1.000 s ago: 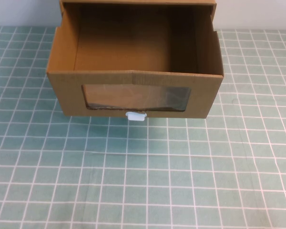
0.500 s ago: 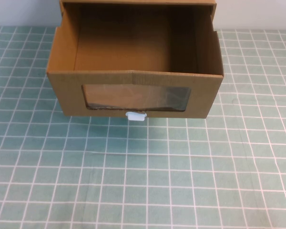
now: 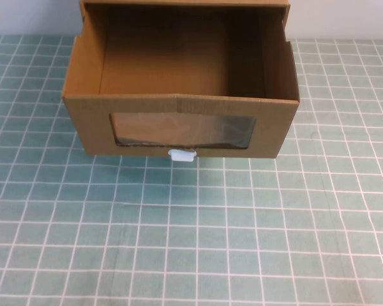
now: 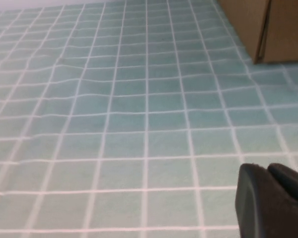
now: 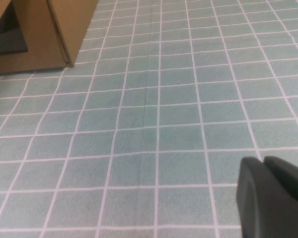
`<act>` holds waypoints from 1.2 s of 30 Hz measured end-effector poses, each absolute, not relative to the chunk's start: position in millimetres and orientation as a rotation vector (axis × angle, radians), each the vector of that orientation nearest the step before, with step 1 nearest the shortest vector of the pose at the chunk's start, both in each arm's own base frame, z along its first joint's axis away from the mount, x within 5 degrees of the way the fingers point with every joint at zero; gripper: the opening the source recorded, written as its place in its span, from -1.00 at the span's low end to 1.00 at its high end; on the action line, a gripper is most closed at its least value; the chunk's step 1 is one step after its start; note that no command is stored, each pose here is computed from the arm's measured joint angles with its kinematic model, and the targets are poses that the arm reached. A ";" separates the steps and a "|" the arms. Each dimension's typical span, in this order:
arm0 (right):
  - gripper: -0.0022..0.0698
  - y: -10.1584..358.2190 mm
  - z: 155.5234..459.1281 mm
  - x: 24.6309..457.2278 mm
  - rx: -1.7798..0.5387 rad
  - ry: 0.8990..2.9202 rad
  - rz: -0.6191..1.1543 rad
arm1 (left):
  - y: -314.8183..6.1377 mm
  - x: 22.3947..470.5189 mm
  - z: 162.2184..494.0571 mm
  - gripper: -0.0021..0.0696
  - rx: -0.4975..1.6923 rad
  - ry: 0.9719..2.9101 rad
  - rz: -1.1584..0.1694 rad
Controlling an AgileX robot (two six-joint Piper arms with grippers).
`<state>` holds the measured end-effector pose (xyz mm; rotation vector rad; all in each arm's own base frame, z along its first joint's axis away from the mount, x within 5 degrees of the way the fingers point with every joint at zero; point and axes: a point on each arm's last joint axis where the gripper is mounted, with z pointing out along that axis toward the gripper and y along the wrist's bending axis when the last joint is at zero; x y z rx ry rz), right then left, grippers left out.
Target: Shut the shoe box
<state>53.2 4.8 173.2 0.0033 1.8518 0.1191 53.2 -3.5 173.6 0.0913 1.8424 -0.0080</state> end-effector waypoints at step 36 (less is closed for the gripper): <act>-0.97 4.8 173.2 53.2 0.003 1.852 0.119 | -55.8 278.0 413.3 -0.96 0.437 1.915 -0.495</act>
